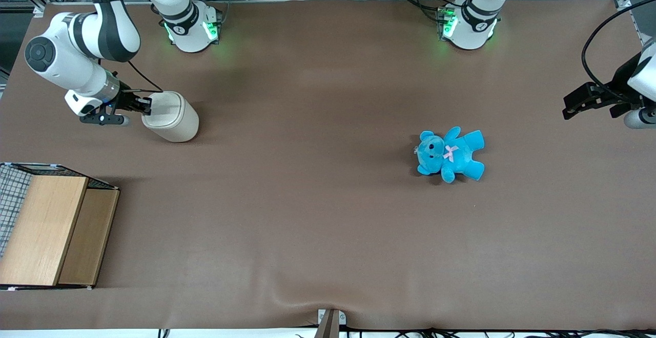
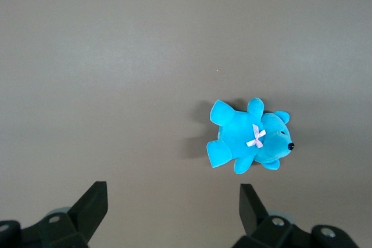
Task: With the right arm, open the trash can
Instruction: 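Push the lid edge with the right gripper to swing it open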
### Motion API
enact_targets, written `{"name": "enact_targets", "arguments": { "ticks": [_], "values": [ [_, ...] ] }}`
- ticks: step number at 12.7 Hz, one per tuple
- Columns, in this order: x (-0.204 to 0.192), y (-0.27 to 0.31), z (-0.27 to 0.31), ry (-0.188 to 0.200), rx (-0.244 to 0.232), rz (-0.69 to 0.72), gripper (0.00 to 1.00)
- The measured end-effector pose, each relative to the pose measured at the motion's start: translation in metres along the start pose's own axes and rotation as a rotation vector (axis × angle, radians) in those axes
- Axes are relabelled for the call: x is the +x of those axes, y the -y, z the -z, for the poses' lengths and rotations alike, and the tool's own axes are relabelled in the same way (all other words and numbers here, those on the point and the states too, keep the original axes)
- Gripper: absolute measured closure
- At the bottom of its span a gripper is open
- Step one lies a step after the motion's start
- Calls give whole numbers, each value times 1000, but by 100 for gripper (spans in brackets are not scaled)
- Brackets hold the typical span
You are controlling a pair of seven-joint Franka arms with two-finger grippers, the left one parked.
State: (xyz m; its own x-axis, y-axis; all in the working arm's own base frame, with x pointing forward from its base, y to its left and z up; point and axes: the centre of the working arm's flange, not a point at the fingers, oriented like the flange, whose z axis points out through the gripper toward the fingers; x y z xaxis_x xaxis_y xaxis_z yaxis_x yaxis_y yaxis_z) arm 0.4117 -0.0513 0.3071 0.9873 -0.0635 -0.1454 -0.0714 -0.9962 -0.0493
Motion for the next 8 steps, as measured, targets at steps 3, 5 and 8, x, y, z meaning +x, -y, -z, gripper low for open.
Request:
{"name": "enact_targets", "arguments": {
  "ticks": [3, 5, 8],
  "values": [
    [2, 0, 6, 36, 7, -2, 99],
    [5, 2, 15, 73, 26, -10, 99],
    [16, 5, 50, 115, 39, -5, 99]
  ]
}}
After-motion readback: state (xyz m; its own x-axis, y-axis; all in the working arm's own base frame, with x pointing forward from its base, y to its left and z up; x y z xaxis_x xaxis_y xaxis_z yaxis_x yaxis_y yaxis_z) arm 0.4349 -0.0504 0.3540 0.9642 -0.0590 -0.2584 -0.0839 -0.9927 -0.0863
